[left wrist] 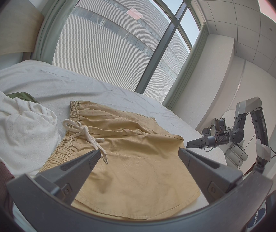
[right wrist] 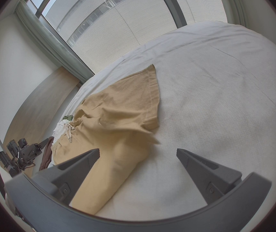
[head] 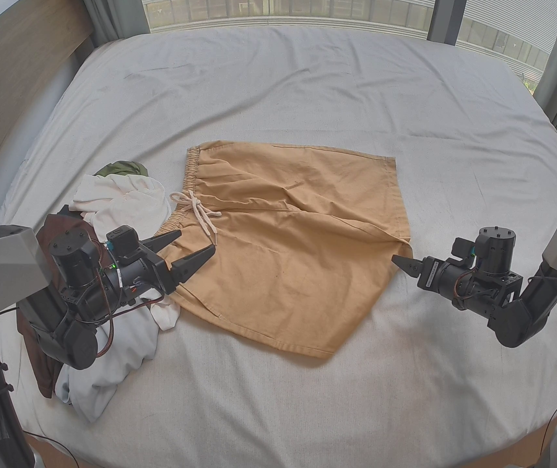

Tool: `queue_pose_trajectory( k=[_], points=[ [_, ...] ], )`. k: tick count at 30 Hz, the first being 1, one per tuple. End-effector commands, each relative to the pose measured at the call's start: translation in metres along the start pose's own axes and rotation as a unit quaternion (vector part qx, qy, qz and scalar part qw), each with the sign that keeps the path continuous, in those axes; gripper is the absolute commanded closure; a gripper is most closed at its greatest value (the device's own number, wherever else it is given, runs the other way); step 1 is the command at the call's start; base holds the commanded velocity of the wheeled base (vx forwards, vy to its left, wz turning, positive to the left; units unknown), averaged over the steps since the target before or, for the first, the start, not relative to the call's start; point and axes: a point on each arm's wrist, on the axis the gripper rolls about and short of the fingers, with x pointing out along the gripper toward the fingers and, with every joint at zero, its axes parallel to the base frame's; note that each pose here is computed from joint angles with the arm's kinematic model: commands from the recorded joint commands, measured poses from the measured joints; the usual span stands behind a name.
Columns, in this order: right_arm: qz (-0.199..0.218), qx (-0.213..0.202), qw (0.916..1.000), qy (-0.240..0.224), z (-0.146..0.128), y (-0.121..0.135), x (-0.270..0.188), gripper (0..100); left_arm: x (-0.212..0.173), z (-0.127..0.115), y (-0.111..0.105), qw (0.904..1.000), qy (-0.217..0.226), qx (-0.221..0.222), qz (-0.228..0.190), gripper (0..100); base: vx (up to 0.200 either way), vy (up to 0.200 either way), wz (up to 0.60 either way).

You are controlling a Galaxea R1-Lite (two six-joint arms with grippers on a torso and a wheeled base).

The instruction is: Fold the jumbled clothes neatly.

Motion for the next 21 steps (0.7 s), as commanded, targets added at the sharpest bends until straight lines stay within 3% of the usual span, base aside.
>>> queue_pose_trajectory(
  k=[1,8,13,21],
  points=[
    [-0.019,0.002,0.9998,-0.003,0.003,-0.013,-0.006,0,0.000,-0.001,0.000,1.0000,0.001,-0.001,-0.001,0,0.000,0.000,0.00],
    [-0.027,0.000,0.9996,0.013,-0.005,-0.017,-0.018,0,0.000,-0.001,0.000,1.0000,0.002,-0.001,-0.001,0,0.000,0.000,0.00],
    [0.010,-0.012,0.9993,0.034,-0.024,0.007,-0.017,0,0.000,-0.002,0.000,1.0000,0.002,-0.002,0.000,0,0.000,0.000,0.00],
    [0.021,-0.015,0.9992,0.030,-0.039,0.002,0.022,0,0.000,-0.001,0.000,1.0000,0.002,-0.001,0.000,0,0.000,0.000,0.00]
  ],
)
